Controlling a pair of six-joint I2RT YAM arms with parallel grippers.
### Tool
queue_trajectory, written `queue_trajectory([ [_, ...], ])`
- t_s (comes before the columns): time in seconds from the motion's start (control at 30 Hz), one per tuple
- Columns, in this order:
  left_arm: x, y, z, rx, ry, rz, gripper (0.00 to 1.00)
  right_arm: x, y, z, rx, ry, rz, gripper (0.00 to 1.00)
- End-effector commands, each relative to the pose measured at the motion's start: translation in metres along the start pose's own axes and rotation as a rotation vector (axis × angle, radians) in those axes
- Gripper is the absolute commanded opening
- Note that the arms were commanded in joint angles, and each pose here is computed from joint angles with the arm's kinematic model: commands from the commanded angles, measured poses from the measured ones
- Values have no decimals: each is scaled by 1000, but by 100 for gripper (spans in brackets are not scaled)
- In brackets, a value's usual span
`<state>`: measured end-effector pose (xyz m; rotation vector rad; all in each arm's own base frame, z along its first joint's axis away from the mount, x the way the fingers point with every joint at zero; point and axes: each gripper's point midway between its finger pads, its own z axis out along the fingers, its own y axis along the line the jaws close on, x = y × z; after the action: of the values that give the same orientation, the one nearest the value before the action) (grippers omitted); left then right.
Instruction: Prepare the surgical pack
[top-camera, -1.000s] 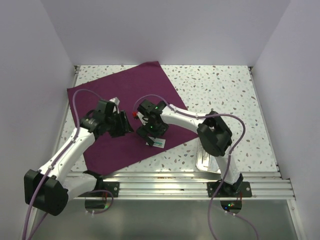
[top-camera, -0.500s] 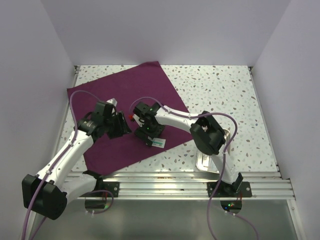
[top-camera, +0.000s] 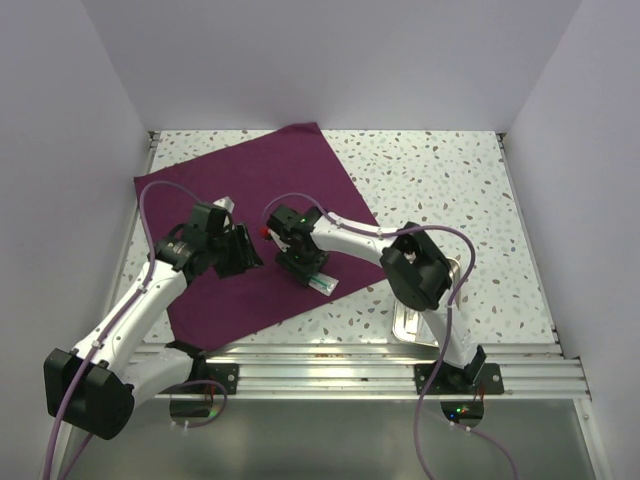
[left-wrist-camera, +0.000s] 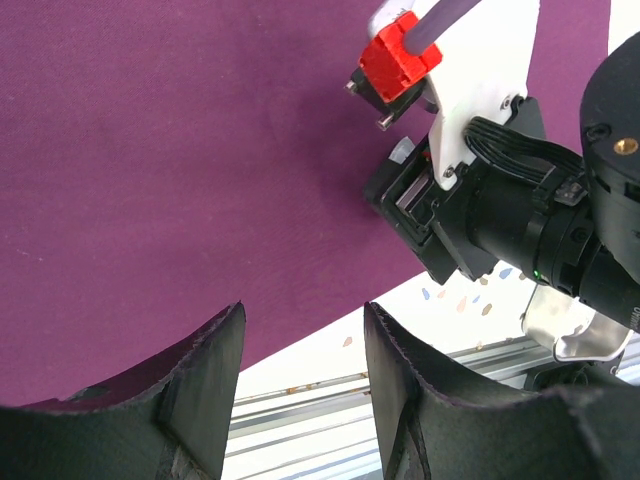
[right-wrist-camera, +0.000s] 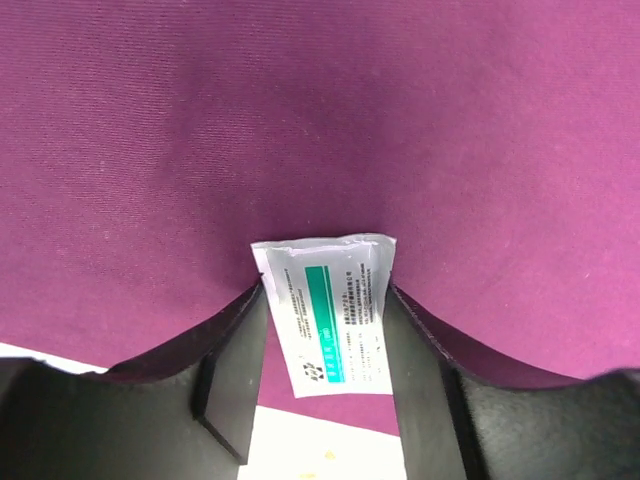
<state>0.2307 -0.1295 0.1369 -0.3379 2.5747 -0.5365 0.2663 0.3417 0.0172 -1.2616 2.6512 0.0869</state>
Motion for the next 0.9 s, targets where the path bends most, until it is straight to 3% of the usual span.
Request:
queue_trajectory([
  [0.0,-2,1,0,-3,-4,-11,55,3,-8,-4,62,-16,47,51],
  [0.57,-7,-1,-4,-2,-15,4,54,-9,-43,-73,139,-138,217,46],
  [0.77,-7,-2,-2,2,-8,8,54,23,-86,-118,137,-181,392,45],
  [0.87,-7,-2,-1,4,-3,12,54,69,-124,-137,184,-152,525,46],
])
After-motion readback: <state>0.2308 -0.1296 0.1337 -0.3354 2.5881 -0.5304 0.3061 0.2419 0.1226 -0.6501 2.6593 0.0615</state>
